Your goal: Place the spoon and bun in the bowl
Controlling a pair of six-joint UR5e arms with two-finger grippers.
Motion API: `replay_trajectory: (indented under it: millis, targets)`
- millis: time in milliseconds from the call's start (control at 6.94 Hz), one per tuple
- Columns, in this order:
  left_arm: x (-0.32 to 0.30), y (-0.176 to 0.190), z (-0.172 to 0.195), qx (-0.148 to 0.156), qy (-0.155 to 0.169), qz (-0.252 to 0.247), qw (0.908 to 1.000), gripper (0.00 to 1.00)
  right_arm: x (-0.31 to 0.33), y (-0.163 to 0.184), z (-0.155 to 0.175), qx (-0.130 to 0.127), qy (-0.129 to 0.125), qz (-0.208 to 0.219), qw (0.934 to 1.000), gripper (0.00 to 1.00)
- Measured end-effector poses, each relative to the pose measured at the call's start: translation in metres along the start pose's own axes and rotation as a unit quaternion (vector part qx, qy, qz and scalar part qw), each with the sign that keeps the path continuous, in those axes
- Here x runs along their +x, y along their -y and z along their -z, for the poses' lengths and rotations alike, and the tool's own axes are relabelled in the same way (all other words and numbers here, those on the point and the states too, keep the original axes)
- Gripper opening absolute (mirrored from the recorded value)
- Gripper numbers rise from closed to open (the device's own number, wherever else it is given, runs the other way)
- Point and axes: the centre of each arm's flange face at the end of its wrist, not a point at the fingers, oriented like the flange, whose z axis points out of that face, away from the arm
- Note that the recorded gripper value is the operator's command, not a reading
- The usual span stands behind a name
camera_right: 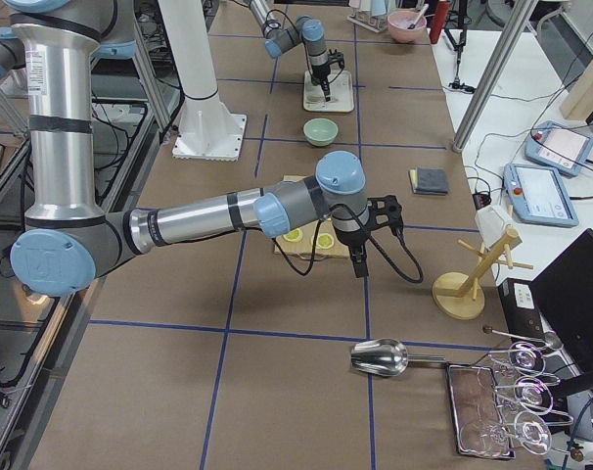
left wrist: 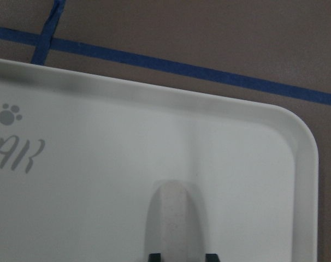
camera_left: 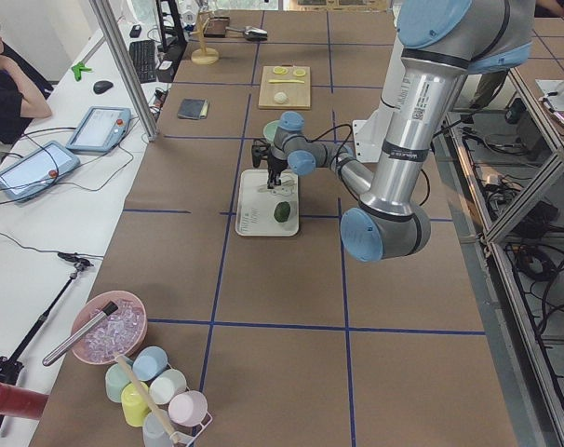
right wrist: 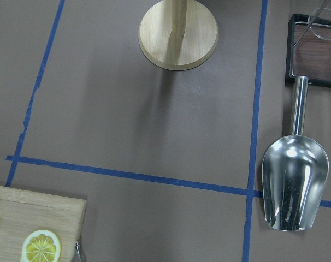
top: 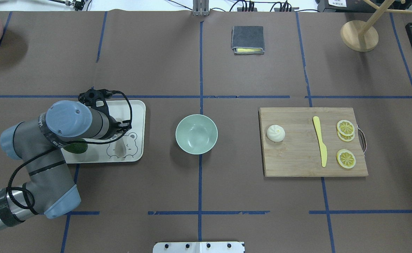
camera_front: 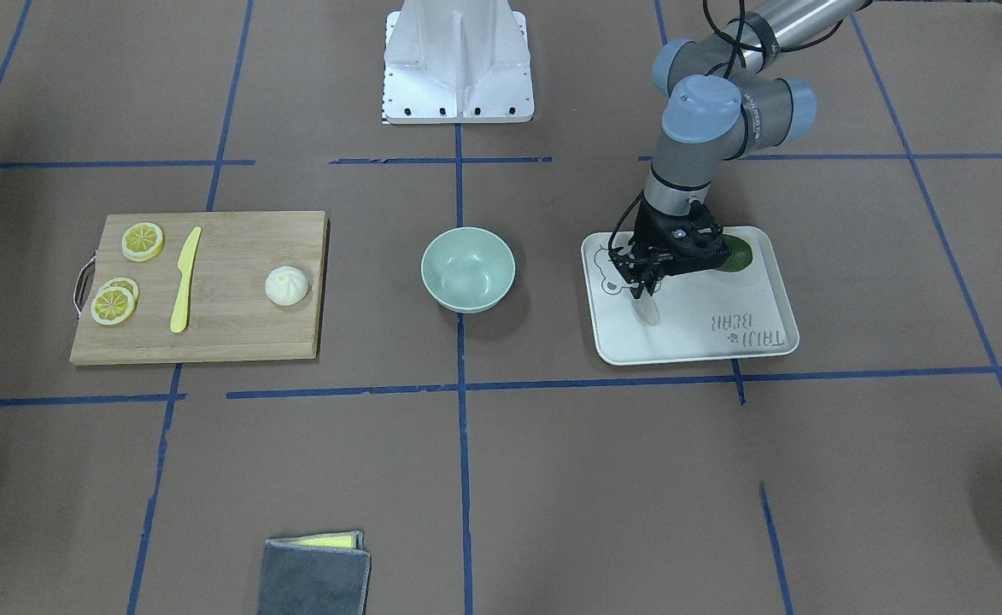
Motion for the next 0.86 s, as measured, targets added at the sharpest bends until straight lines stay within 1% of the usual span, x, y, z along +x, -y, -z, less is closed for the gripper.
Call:
replay_trajectory:
  millis: [288, 577, 721, 865]
  targets:
    - [0.004, 0.001, 0.011, 0.002, -0.009, -0.002, 1.0000, 0.00, 0.000, 0.000, 0.000, 0.000, 0.000, 0.000, 1.0000, 1.00]
    - [0.035, 0.013, 0.045, 0.011, -0.032, 0.006, 0.9994, 0.00, 0.000, 0.000, 0.000, 0.000, 0.000, 0.000, 1.0000, 1.00]
    - [0.055, 0.022, 0.059, 0.016, -0.041, 0.034, 0.9984, 0.00, 0.000, 0.000, 0.000, 0.000, 0.000, 0.000, 1.0000, 1.00]
    - [0.075, 0.028, 0.067, 0.019, -0.048, 0.075, 0.9959, 0.00, 0.000, 0.000, 0.000, -0.001, 0.000, -0.001, 1.0000, 1.00]
